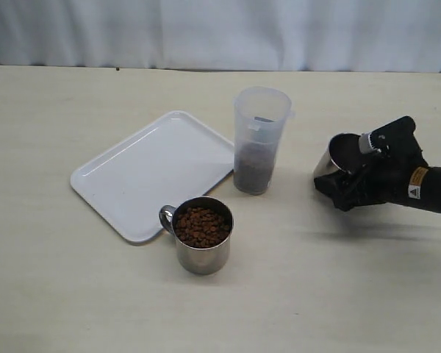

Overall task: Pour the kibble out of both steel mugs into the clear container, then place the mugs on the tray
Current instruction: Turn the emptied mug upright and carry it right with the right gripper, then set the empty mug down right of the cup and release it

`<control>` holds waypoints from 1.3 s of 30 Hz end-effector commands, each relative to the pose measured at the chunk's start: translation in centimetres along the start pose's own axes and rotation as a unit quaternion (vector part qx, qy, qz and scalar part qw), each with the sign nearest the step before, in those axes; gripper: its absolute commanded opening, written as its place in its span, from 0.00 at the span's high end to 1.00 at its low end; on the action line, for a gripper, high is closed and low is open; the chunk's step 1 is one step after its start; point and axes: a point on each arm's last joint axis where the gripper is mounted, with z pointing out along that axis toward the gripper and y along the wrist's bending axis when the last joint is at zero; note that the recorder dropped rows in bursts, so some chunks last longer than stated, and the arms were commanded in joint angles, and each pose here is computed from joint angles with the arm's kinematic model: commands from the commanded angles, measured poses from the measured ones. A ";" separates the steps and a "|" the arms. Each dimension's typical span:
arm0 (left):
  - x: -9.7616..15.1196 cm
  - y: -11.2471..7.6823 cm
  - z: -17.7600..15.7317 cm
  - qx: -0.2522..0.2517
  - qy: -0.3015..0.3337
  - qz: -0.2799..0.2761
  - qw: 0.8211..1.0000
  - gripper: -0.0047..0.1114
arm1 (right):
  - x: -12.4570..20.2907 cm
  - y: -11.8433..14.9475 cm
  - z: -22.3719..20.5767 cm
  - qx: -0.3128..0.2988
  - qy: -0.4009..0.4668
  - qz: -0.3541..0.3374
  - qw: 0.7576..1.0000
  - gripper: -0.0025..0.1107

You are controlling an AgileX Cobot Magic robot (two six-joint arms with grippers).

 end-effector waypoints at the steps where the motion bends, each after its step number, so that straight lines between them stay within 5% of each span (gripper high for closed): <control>1: -0.4 0.0 -0.1 0.000 -0.009 -0.002 1.000 0.96 | 0.3 -0.7 0.5 0.009 0.016 0.007 1.000 0.93; 3: -0.5 0.0 -0.1 0.000 -0.014 -0.002 1.000 0.96 | 0.3 -0.7 0.5 0.009 0.016 0.007 1.000 0.91; 8: -0.5 0.0 -0.1 0.000 -0.014 -0.002 1.000 0.96 | 0.3 -0.7 0.5 0.009 0.016 0.009 1.000 0.64; 10: -0.5 0.0 -0.1 0.000 -0.014 -0.002 1.000 0.96 | 0.3 -0.7 0.5 0.010 0.016 0.024 1.000 0.45; 16: -0.5 0.0 -0.1 0.000 -0.014 -0.002 1.000 0.96 | -0.5 -0.6 -0.3 0.018 0.007 0.034 0.999 0.23; 22: -0.5 0.0 -0.1 0.000 -0.014 -0.002 1.000 0.96 | -2.5 1.0 -4.9 0.048 -0.018 0.057 0.997 0.23; 28: -0.5 0.0 -0.1 0.000 -0.014 -0.002 1.000 0.96 | -2.1 6.2 -12.9 0.069 -0.096 0.060 0.991 0.30; 32: -0.4 0.0 -0.1 0.000 -0.010 -0.002 1.000 0.96 | -0.2 9.3 -16.8 0.088 -0.154 0.028 0.984 0.52; 33: -0.4 0.0 -0.1 0.000 -0.010 -0.002 1.000 0.96 | 0.8 10.2 -17.8 0.098 -0.172 0.022 0.980 0.67; 36: -0.4 0.0 -0.1 0.000 -0.010 -0.002 1.000 0.96 | 1.6 11.2 -19.2 0.119 -0.209 0.001 0.971 0.89; 39: -0.4 0.0 -0.1 0.000 -0.010 -0.002 1.000 0.96 | 2.0 11.3 -20.2 0.143 -0.215 0.041 0.965 0.93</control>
